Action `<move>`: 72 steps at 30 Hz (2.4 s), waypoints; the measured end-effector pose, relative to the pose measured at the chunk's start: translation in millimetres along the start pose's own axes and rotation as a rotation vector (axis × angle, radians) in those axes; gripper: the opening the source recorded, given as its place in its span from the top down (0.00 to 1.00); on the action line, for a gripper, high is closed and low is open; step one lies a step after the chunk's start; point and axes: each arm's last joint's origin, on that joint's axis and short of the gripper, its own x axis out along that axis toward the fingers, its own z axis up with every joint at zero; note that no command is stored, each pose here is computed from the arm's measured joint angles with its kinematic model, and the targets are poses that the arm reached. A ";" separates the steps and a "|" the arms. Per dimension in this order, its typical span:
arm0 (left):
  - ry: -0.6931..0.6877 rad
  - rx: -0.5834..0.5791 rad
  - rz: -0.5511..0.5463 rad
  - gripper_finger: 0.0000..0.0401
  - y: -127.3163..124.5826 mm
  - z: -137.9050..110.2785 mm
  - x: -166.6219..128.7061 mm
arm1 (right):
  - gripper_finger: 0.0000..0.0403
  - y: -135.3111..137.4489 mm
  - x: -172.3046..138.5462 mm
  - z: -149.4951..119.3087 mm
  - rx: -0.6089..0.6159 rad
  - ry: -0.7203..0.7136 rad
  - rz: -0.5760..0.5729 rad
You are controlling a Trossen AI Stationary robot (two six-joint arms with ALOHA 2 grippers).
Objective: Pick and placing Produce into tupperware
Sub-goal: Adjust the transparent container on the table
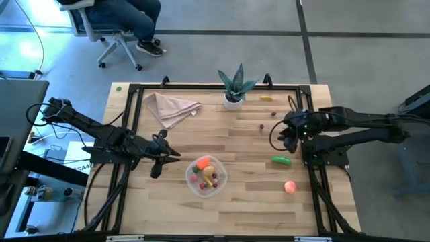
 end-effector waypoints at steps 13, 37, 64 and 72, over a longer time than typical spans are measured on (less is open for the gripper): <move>0.111 -0.013 -0.081 0.79 -1.2 -8.1 1.9 | 0.69 0.3 -8.1 -14.2 0.090 0.173 -0.010; 0.337 0.014 0.014 0.79 0.2 -31.9 26.5 | 0.60 8.0 5.1 -16.4 0.110 0.298 -0.075; 0.571 -0.022 -0.032 0.79 -46.4 -58.3 112.1 | 0.60 8.6 10.7 -13.9 0.103 0.287 -0.136; 0.575 0.028 -0.021 0.79 -55.3 -51.8 130.0 | 0.60 8.8 10.8 -13.6 0.098 0.284 -0.133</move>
